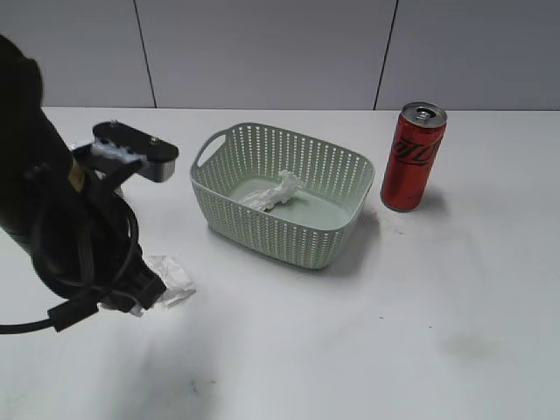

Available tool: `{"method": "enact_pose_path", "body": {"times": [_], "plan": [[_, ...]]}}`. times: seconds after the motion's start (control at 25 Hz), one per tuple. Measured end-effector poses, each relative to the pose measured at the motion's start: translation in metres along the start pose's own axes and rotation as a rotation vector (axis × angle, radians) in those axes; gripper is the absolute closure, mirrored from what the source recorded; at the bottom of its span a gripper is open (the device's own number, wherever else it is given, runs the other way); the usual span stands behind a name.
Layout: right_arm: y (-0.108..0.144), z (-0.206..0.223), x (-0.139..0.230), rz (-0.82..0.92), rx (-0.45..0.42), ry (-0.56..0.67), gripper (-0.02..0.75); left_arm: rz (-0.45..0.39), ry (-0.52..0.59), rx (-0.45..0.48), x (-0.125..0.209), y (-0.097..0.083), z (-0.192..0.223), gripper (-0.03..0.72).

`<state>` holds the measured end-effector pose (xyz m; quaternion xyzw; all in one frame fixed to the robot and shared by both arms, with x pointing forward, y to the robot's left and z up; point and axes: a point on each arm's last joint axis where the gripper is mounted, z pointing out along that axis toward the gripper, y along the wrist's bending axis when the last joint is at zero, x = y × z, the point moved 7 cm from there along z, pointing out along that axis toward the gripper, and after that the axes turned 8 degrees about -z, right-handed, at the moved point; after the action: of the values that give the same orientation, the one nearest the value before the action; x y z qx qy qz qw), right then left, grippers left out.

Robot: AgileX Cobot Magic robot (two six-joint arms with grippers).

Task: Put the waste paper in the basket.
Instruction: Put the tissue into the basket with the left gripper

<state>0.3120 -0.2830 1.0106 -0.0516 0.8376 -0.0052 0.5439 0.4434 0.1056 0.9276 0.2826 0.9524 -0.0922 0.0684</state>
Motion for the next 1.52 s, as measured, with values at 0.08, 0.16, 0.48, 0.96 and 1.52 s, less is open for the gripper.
{"method": "enact_pose_path", "body": {"times": [0.08, 0.16, 0.48, 0.96, 1.52], "plan": [[0.0, 0.0, 0.0, 0.0, 0.0, 0.0, 0.149, 0.009, -0.081, 0.005, -0.006, -0.001, -0.015, 0.654], [0.0, 0.0, 0.0, 0.0, 0.0, 0.0, 0.149, 0.017, -0.19, 0.01, -0.016, -0.003, -0.03, 0.654], [0.0, 0.0, 0.0, 0.0, 0.0, 0.0, 0.149, 0.044, -0.754, 0.021, -0.092, -0.007, -0.076, 0.654], [0.0, 0.0, 0.0, 0.0, 0.0, 0.0, 0.149, 0.04, -1.078, 0.014, -0.158, -0.002, -0.044, 0.652], [0.0, 0.0, 0.0, 0.0, 0.0, 0.0, 0.149, 0.027, -1.054, -0.009, -0.169, 0.007, 0.022, 0.012]]}}
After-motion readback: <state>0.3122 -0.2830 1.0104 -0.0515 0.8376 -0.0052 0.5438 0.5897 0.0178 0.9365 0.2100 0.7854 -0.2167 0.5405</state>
